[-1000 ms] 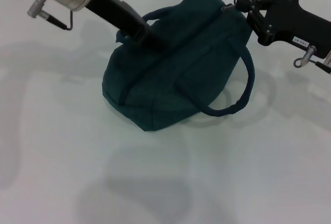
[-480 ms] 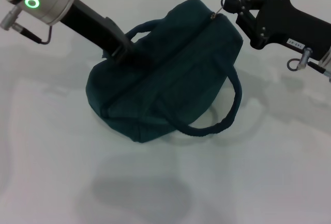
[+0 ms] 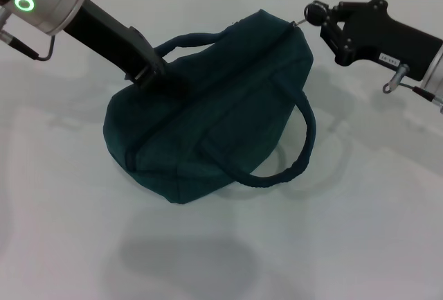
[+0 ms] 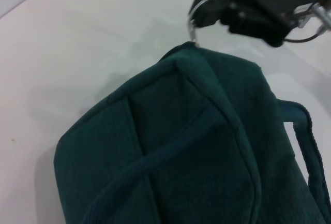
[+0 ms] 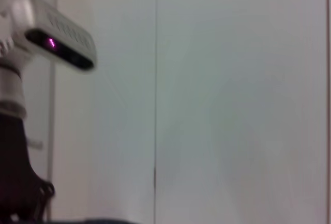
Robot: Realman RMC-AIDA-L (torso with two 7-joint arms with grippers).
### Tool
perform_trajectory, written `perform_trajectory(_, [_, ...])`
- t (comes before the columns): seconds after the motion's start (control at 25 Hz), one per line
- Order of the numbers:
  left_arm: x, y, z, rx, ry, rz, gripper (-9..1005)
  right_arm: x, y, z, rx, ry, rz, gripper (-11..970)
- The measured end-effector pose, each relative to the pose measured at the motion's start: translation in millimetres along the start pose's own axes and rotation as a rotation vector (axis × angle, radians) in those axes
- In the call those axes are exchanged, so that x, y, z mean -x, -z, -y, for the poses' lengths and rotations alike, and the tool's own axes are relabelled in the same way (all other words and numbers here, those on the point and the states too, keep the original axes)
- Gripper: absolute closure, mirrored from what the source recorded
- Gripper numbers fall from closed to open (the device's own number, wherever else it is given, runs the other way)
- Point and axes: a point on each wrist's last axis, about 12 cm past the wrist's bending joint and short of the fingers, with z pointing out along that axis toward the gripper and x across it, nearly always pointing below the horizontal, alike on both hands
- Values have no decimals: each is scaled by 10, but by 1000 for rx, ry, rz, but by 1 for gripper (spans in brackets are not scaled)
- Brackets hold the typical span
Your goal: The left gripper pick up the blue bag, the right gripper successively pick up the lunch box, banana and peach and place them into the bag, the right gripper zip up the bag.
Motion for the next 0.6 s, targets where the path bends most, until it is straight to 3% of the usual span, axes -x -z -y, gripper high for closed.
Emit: perform_trajectory(0.6, [14, 19, -16, 2, -11, -4, 952, -178, -148, 58, -62, 28, -165, 875])
